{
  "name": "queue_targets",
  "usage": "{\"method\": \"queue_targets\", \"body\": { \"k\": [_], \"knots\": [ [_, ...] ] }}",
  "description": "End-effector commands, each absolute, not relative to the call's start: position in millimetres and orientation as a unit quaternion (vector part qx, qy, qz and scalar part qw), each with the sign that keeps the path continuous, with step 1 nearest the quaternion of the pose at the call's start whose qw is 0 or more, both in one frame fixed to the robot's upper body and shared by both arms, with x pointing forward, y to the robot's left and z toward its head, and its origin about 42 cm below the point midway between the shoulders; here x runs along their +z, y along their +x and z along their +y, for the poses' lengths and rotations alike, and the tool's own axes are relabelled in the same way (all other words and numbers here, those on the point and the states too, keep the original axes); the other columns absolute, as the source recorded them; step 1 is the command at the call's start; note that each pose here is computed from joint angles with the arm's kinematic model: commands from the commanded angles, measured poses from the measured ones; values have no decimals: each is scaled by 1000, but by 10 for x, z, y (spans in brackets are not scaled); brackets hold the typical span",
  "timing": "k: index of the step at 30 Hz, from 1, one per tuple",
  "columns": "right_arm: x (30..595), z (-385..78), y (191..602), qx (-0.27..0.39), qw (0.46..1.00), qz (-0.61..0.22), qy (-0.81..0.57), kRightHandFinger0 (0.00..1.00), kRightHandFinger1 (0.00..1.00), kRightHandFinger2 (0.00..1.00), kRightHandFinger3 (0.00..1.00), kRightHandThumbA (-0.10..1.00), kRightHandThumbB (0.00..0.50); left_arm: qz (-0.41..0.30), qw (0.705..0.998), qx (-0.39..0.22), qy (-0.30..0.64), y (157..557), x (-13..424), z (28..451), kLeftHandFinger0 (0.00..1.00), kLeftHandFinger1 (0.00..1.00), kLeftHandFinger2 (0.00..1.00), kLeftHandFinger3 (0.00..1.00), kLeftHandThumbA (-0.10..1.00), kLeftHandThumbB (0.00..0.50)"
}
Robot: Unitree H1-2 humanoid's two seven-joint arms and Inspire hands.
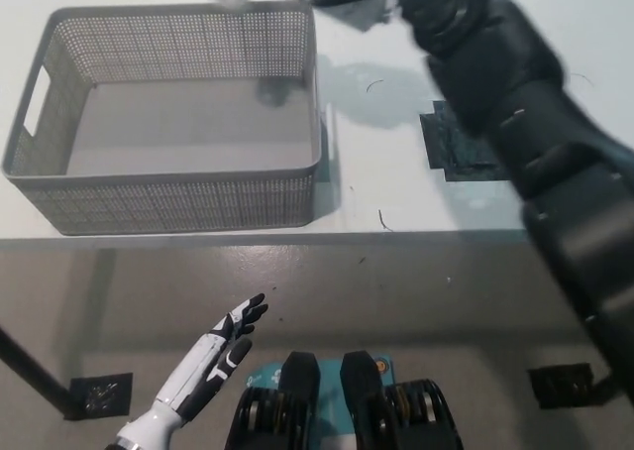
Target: Use the right hand to pick up a power strip and put it into a container on the left side
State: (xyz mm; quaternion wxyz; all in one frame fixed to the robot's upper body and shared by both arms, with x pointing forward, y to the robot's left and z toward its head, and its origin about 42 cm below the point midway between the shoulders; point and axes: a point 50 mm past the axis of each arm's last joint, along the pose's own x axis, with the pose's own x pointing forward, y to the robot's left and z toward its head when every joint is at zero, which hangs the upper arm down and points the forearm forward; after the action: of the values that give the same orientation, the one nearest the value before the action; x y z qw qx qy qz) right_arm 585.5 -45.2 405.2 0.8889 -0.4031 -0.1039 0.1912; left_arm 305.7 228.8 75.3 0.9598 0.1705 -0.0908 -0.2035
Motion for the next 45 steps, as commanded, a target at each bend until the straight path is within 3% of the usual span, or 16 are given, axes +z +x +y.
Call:
{"method": "queue_targets", "body": {
  "k": [1, 8, 10, 11, 12, 13, 14, 16, 29, 33, 36, 37, 38, 39, 42, 45],
  "knots": [
    [4658, 84, 5644, 236, 852, -227, -407, 0, 191, 437, 381, -55, 177, -110, 952, -219, 183, 3125, 848, 2258, 1000, 1000, 1000, 1000, 1000, 189],
    [4369, 341, 5556, 259, 835, -219, -433, 0, 258, 539, 512, -38, 187, -116, 948, -229, 189, 3176, 881, 2220, 1000, 1000, 1000, 1000, 1000, 187],
    [4320, 389, 5544, 262, 831, -204, -447, 13, 292, 562, 543, 29, 192, -115, 947, -230, 192, 3182, 889, 2216, 1000, 1000, 1000, 1000, 1000, 195],
    [4273, 425, 5534, 268, 817, -189, -474, 407, 724, 891, 859, 274, 237, -114, 947, -231, 191, 3191, 894, 2206, 1000, 1000, 1000, 1000, 1000, 197],
    [4248, 447, 5532, 279, 806, -162, -497, 775, 1000, 1000, 1000, 514, 317, -115, 947, -232, 189, 3195, 898, 2198, 1000, 1000, 1000, 1000, 1000, 198],
    [4234, 459, 5530, 289, 795, -134, -517, 961, 1000, 1000, 1000, 571, 322, -114, 947, -234, 189, 3194, 902, 2190, 1000, 1000, 1000, 1000, 1000, 198],
    [4217, 460, 5529, 296, 789, -128, -523, 1000, 1000, 1000, 1000, 628, 357, -114, 947, -235, 188, 3194, 906, 2190, 1000, 1000, 1000, 1000, 1000, 198],
    [4160, 458, 5531, 292, 768, -123, -556, 1000, 1000, 1000, 1000, 645, 418, -115, 948, -236, 183, 3210, 905, 2195, 1000, 1000, 1000, 1000, 995, 209],
    [4101, 9, 5720, 250, 797, -99, -541, 1000, 1000, 1000, 1000, 1000, 500, -120, 942, -253, 187, 3311, 996, 2163, 1000, 1000, 1000, 1000, 997, 249],
    [4495, -152, 5771, 220, 806, -163, -525, 1000, 1000, 1000, 1000, 1000, 500, -122, 942, -252, 186, 3337, 1004, 2157, 1000, 1000, 1000, 1000, 997, 254],
    [5039, -519, 5822, 191, 851, -212, -441, 1000, 1000, 1000, 1000, 1000, 490, -125, 941, -252, 189, 3335, 1019, 2155, 1000, 1000, 1000, 1000, 996, 244],
    [5093, -564, 5823, 189, 854, -219, -433, 1000, 1000, 1000, 1000, 1000, 472, -125, 940, -253, 189, 3336, 1019, 2156, 1000, 1000, 1000, 1000, 999, 240],
    [5224, -661, 5815, 181, 855, -242, -422, 1000, 1000, 1000, 1000, 1000, 399, -128, 940, -253, 192, 3350, 1025, 2150, 1000, 1000, 1000, 1000, 1000, 229],
    [5521, -907, 5773, 164, 853, -283, -406, 1000, 1000, 1000, 1000, 1000, 374, -132, 938, -255, 193, 3371, 1030, 2137, 1000, 1000, 1000, 1000, 1000, 224],
    [5856, -1415, 5635, 148, 865, -307, -369, 1000, 1000, 1000, 1000, 1000, 446, -131, 937, -259, 194, 3382, 1031, 2129, 1000, 1000, 1000, 1000, 1000, 207],
    [5975, -1987, 5363, 111, 842, -331, -411, 1000, 1000, 1000, 1000, 1000, 435, -129, 939, -257, 191, 3388, 1016, 2139, 1000, 1000, 1000, 1000, 1000, 214]
  ]
}}
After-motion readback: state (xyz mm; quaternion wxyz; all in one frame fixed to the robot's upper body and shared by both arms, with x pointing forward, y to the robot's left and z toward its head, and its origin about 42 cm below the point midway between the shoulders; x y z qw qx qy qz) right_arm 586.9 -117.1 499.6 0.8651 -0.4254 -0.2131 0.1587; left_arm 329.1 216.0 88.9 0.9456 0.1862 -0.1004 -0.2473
